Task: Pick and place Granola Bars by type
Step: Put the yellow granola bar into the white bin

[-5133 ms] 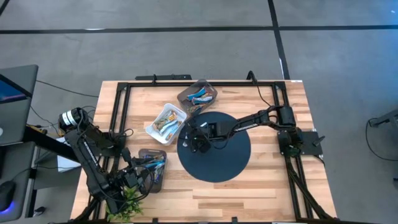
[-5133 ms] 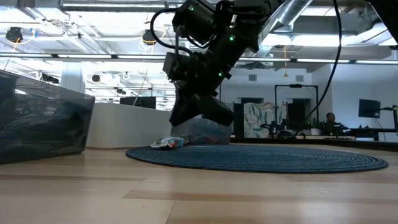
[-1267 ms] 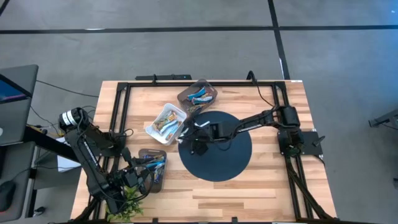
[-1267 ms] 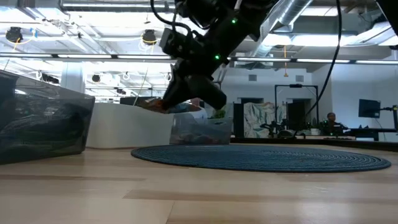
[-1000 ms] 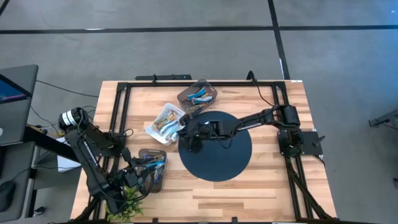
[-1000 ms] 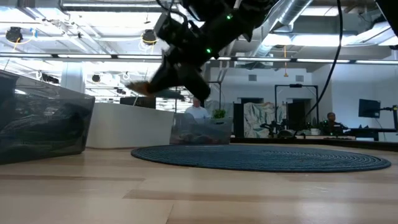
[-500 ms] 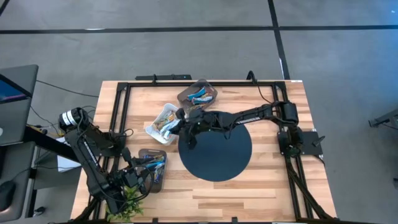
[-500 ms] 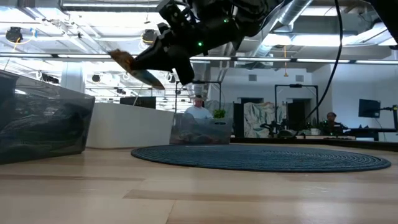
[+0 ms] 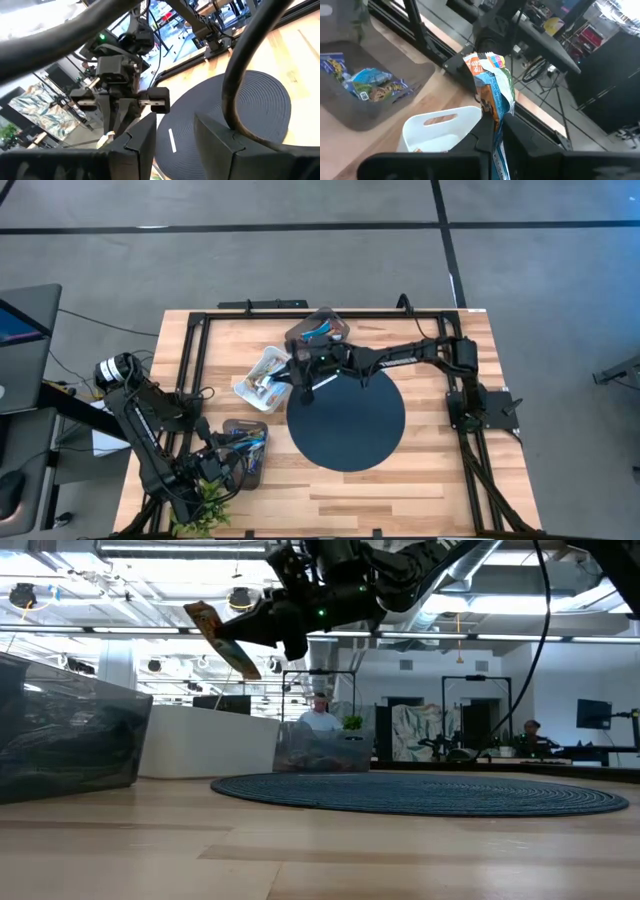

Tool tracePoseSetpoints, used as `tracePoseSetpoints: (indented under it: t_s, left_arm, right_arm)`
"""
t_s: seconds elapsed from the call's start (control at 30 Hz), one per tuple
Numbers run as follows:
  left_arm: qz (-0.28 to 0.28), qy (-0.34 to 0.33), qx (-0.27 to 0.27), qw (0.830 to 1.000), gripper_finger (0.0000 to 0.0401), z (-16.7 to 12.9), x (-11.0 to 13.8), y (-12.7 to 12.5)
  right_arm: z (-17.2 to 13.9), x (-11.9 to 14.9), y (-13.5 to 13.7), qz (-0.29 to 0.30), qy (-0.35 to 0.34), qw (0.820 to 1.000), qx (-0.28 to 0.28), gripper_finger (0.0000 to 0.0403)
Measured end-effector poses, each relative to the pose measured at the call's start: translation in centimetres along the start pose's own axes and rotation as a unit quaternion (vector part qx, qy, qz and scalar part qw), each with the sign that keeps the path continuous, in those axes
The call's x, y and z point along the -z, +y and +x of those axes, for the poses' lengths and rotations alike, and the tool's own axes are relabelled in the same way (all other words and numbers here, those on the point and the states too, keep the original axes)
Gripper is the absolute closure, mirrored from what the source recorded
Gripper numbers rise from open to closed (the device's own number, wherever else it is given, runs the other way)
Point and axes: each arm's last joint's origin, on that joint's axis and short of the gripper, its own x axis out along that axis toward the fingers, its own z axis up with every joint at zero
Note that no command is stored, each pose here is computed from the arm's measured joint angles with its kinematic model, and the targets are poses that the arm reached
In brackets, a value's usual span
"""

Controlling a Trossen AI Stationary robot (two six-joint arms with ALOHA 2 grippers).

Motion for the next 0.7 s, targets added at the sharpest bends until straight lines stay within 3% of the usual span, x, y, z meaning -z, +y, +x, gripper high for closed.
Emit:
tracePoseSetpoints:
  t_s: [0.2, 0.43, 0.7]
  left_arm:
    - [0.004, -0.010, -0.007, 1.000, 0.0276, 0.1, -0.1, 0.0]
    - [0.004, -0.001, -0.003, 1.000, 0.0276, 0.1, 0.0, 0.0]
    - [0.004, 0.011, 0.003, 1.000, 0.0276, 0.1, 0.1, 0.0]
  right_arm:
    - [0.6, 1.7, 0.3, 0.030, 0.008, 1.000, -0.004, 0.0388]
    - [2.7, 2.7, 0.4, 0.021, 0.008, 1.000, 0.006, 0.0375]
    - [3.6, 4.0, 0.1, 0.070, 0.045, 0.997, -0.007, 0.0358]
